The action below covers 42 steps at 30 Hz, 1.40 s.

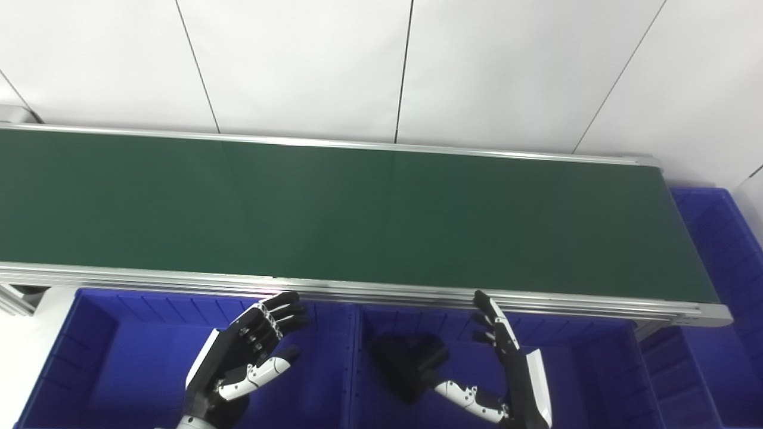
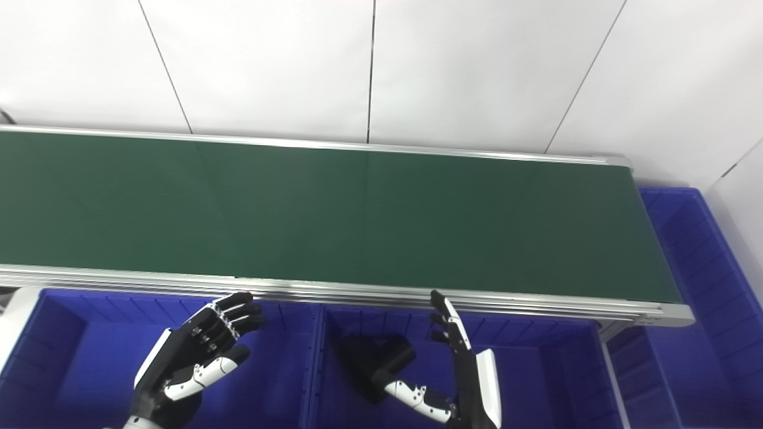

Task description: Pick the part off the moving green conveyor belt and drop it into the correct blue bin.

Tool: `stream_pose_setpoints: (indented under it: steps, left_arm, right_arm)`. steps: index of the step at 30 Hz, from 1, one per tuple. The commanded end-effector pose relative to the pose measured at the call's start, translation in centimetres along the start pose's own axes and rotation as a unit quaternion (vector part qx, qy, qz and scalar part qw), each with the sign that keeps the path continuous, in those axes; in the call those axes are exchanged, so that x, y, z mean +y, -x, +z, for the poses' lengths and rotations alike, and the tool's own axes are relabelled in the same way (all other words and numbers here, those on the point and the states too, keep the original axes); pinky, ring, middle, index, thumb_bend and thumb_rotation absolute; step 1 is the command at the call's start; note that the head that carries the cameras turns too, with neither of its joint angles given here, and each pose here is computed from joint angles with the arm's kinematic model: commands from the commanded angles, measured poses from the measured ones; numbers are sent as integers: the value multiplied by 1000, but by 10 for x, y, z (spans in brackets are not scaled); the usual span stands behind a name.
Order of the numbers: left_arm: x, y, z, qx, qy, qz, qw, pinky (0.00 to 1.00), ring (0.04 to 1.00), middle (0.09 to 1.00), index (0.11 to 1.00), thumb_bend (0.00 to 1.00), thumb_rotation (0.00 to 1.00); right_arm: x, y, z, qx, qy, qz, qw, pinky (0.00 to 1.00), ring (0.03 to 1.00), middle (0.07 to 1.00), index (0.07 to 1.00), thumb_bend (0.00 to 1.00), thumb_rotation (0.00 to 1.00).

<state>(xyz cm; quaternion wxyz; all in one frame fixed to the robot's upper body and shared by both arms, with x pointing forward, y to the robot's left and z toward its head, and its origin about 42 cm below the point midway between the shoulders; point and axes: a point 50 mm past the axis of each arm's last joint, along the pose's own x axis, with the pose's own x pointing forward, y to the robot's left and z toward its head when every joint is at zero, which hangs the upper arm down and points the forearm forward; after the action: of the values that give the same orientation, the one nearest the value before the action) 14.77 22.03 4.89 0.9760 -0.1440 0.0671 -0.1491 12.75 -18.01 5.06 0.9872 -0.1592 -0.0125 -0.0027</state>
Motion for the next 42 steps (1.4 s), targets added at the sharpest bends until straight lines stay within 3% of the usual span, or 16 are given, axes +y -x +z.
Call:
stream_pose_setpoints:
  steps: [1, 16, 23, 42]
  left_arm:
    - [-2, -4, 10, -20, -11, -7, 1000, 806, 703, 728, 745, 588, 0]
    - [-3, -2, 14, -22, -12, -8, 1000, 814, 702, 721, 741, 566, 0]
    - [-1, -6, 18, -26, -13, -2, 1000, 794, 702, 719, 741, 572, 0]
    - [9, -10, 24, -26, -17, 2, 1000, 812, 695, 712, 735, 597, 0]
  right_arm:
    - [2, 2, 7, -33, -25, 9, 999, 710, 817, 865, 894, 675, 173]
    - [0, 13, 5, -11, -31, 48, 998, 701, 800, 847, 868, 695, 168]
    - [-5, 10, 8, -4, -23, 43, 999, 660, 775, 831, 859, 702, 190]
    - [-4, 3, 7, 7, -28, 4, 1000, 692, 792, 836, 874, 683, 203]
